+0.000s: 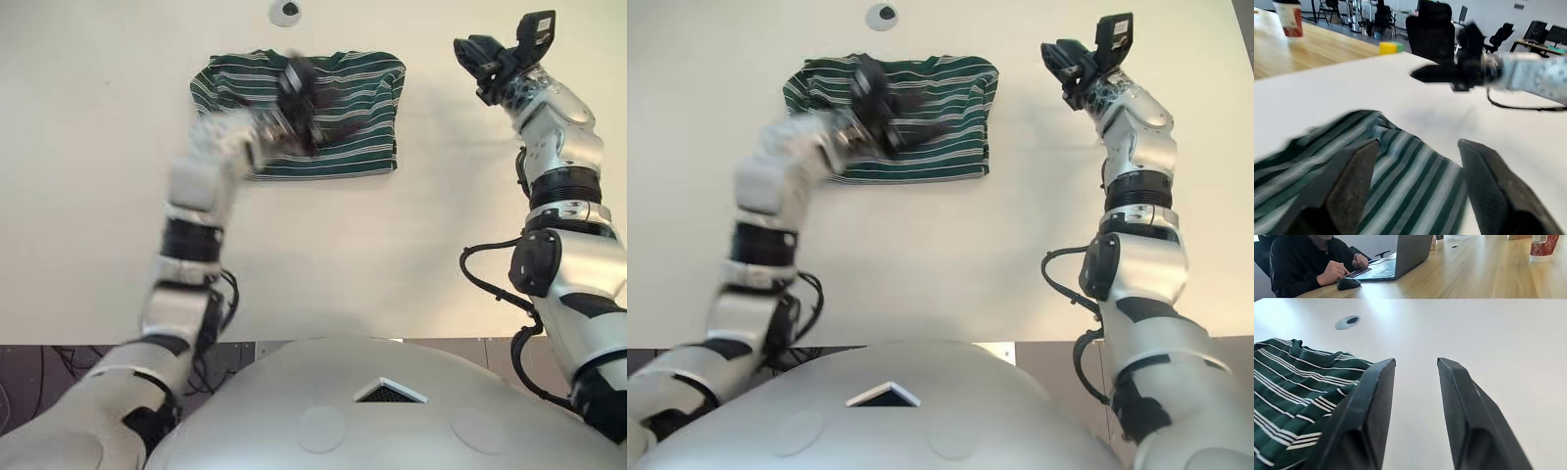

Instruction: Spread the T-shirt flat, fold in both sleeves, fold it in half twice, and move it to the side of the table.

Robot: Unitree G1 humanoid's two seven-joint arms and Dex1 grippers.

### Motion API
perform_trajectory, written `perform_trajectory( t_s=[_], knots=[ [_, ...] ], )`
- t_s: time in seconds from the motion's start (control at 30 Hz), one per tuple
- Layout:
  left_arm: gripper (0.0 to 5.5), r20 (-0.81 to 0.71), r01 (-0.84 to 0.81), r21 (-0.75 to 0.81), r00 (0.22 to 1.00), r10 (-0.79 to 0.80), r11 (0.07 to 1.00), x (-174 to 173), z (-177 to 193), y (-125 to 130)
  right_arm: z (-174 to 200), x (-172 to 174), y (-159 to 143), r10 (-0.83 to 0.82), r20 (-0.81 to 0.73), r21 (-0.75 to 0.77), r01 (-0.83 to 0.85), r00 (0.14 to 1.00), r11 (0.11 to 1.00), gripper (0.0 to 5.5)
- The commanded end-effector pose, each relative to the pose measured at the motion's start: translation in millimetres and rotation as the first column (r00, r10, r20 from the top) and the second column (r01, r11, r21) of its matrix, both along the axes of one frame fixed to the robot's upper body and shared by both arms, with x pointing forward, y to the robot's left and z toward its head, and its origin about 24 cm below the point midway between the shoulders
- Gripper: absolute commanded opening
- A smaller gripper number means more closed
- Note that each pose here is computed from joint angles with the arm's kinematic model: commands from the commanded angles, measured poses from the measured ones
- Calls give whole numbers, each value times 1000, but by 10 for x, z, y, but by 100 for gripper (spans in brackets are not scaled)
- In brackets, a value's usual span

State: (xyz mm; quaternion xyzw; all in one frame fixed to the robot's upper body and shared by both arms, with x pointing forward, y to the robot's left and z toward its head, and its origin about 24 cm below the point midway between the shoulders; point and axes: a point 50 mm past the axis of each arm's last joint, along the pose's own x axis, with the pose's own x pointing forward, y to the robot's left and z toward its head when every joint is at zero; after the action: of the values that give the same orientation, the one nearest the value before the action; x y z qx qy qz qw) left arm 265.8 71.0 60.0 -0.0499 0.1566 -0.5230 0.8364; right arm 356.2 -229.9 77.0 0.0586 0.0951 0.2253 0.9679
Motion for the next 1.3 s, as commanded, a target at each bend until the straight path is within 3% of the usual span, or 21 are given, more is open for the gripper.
perform_trajectory(
  t_s=[0.03,0.27,0.6,0.83,1.03,1.13,1.2,1.3],
  knots=[
    [295,-10,-28,-18,1000,28,999,-177,-43,-204,-1,-68,51,21,-21,7,-21,1000,1000,155],
    [295,42,-188,-117,980,194,975,-113,31,-391,-103,-149,158,44,-64,22,-43,997,999,155],
    [295,-12,-204,140,978,208,969,-96,-277,-574,-43,-154,252,57,-53,26,-55,997,998,155],
    [295,-114,-72,286,988,109,955,-254,-434,-510,36,-154,237,42,-40,30,-41,998,999,155],
    [295,-213,289,415,953,-217,863,-596,-491,17,41,-212,145,-7,-37,32,8,999,999,155],
    [295,-317,524,436,850,-420,731,-761,-481,453,53,-247,87,-32,-35,27,33,999,999,155],
    [295,-390,675,424,738,-551,604,-891,-415,746,71,-247,84,-30,-33,22,31,999,999,155],
    [295,-470,794,439,601,-646,420,-978,-299,1149,93,-236,102,-18,-34,13,19,999,1000,155]
  ],
)
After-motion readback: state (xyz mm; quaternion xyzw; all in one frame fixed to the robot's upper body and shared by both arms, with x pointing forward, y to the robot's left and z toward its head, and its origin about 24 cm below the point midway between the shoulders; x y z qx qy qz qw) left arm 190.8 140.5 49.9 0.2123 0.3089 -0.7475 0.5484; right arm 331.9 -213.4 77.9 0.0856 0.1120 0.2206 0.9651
